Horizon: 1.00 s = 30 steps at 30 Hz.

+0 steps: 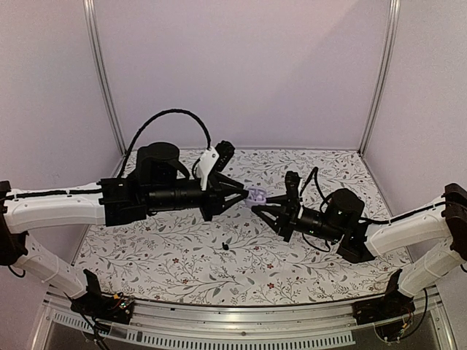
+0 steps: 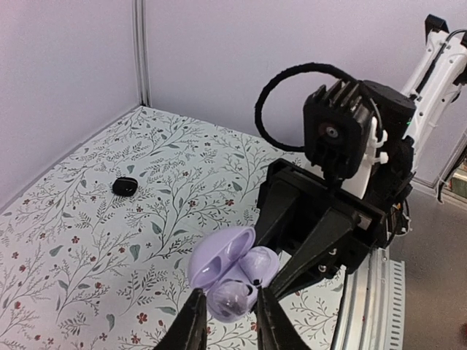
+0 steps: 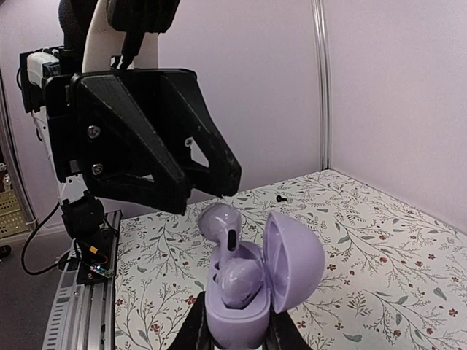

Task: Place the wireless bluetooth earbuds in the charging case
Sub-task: Adjust the left earbud in the left side groove of the charging case.

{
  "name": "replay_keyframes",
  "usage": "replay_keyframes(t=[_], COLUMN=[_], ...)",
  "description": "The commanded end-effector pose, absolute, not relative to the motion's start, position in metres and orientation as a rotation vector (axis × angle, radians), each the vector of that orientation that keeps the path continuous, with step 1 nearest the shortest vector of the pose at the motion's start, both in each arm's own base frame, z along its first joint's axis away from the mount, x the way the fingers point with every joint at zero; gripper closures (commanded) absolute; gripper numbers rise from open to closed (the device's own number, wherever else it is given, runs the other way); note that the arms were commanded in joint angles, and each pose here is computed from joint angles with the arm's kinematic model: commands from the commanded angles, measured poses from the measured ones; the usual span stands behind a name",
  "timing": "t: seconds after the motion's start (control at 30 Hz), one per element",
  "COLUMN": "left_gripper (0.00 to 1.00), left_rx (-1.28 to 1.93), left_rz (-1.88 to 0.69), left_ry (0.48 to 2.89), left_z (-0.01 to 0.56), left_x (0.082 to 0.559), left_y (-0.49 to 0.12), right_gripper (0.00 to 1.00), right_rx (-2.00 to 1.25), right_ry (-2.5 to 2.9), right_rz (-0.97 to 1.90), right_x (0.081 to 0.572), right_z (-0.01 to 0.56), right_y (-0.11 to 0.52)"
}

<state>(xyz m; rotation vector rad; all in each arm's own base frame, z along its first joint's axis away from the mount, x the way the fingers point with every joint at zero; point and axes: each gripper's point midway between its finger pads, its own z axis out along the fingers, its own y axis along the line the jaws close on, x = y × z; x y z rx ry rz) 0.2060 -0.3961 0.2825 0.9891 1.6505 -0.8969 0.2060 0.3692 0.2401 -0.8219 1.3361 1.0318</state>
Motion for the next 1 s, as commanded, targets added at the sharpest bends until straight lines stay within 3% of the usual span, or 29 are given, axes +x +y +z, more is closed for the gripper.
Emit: replay_keyframes(t=[0.0,0.63,0.97], left_gripper=[0.77,0.95,0.98], left_rx=[0.976,1.108,1.189], left_rz=[-0.907,-0.951,-0.856], left_ry=[1.656,1.636,1.781], left_z=[0.287,0.271,0.237], left_x=[0.213,0.200,0.205], left_y=[-0.398,-0.408,-0.408], right_gripper=[1.00,1.00,1.00], right_rx=[-0.827,-0.881,-0.927], right_ry=[1.270,1.236,1.193], right_rz=[1.044,1.082,1.080], right_x=[0.204,0.196,0.189], right_z=[0.260,0.262,0.265], right_y=[0.371,0.377,0.378])
